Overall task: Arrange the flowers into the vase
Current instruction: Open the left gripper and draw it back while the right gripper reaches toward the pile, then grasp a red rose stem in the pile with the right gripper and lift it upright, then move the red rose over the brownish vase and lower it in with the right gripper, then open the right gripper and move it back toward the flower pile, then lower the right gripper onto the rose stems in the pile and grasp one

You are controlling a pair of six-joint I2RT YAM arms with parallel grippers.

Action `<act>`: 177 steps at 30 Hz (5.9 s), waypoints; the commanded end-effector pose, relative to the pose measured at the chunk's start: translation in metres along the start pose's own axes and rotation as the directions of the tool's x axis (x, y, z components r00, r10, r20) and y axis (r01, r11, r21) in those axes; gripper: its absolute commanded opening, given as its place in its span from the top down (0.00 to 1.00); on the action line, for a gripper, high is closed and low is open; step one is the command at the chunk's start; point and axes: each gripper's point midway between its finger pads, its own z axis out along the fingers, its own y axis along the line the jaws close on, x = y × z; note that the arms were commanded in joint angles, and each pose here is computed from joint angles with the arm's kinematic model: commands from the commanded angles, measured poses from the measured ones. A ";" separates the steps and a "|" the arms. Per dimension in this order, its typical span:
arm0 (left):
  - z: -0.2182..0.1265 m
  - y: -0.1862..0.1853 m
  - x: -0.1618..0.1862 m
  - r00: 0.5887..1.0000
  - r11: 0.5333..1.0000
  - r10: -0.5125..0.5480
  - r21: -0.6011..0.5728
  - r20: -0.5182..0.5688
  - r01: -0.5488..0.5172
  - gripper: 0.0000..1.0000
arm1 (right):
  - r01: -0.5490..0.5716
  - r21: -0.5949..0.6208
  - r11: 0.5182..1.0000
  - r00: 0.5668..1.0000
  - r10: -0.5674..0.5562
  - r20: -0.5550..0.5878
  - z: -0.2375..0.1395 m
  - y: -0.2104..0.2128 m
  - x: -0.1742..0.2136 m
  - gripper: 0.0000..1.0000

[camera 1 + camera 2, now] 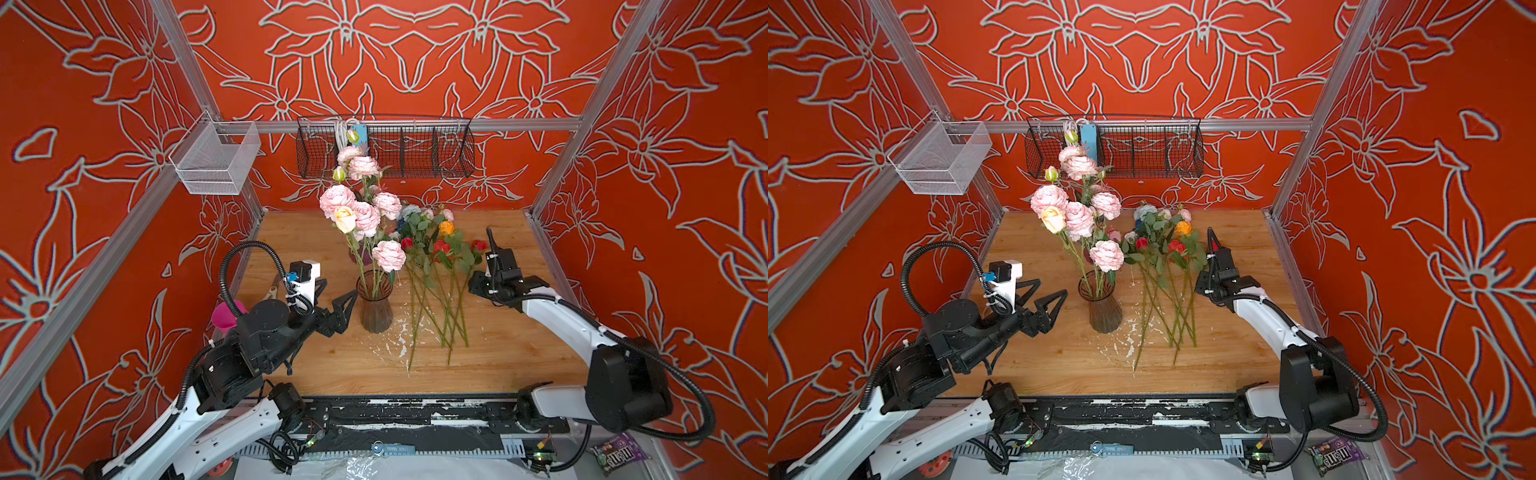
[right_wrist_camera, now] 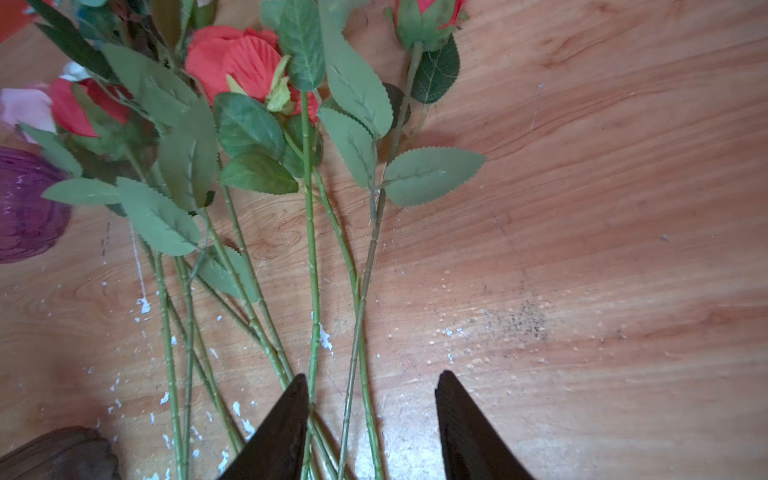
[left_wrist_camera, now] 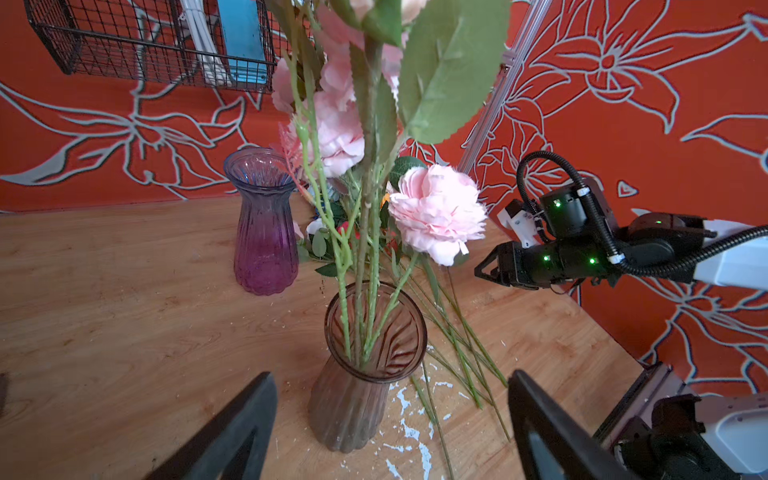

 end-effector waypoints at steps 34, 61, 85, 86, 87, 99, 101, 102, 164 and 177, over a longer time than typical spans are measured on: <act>-0.054 0.065 -0.041 0.945 0.946 -0.107 -0.261 0.308 0.192 0.08 | -0.082 -0.167 0.983 0.997 0.081 -0.015 0.007 0.031 -0.036 1.00; 0.053 0.202 -0.014 0.734 0.654 -0.538 -0.343 0.415 0.674 0.02 | 0.531 -0.625 0.572 0.698 0.122 0.706 -0.354 0.216 -0.094 1.00; 0.051 0.239 -0.012 0.641 0.583 -0.636 -0.277 0.430 0.764 0.05 | 0.775 -0.531 0.342 0.547 0.057 0.835 -0.361 0.378 -0.061 1.00; 0.050 0.238 -0.013 0.643 0.586 -0.633 -0.275 0.431 0.762 0.05 | 0.772 -0.537 0.341 0.557 0.045 0.829 -0.354 0.378 -0.056 1.00; 0.050 0.238 -0.013 0.642 0.586 -0.632 -0.276 0.434 0.762 0.05 | 0.765 -0.545 0.345 0.573 0.024 0.819 -0.343 0.376 -0.049 1.00; 0.049 0.240 -0.014 0.644 0.587 -0.629 -0.276 0.437 0.761 0.05 | 0.730 -0.522 0.441 0.632 -0.147 0.761 -0.271 0.340 0.013 0.77; 0.050 0.239 -0.014 0.644 0.588 -0.631 -0.274 0.433 0.761 0.05 | 0.728 -0.507 0.461 0.633 -0.167 0.756 -0.268 0.333 0.014 0.67; 0.050 0.239 -0.014 0.644 0.589 -0.631 -0.273 0.432 0.760 0.05 | 0.728 -0.498 0.472 0.631 -0.177 0.755 -0.267 0.328 0.015 0.64; 0.093 0.227 0.016 0.634 0.570 -0.722 -0.281 0.278 0.772 0.07 | 0.107 -0.151 0.983 0.993 -0.099 0.065 -0.029 0.053 0.007 0.58; 0.090 0.234 0.015 0.588 0.531 -0.756 -0.256 0.288 0.808 0.06 | 0.056 -0.096 0.994 0.983 -0.072 -0.170 0.061 0.055 0.000 0.79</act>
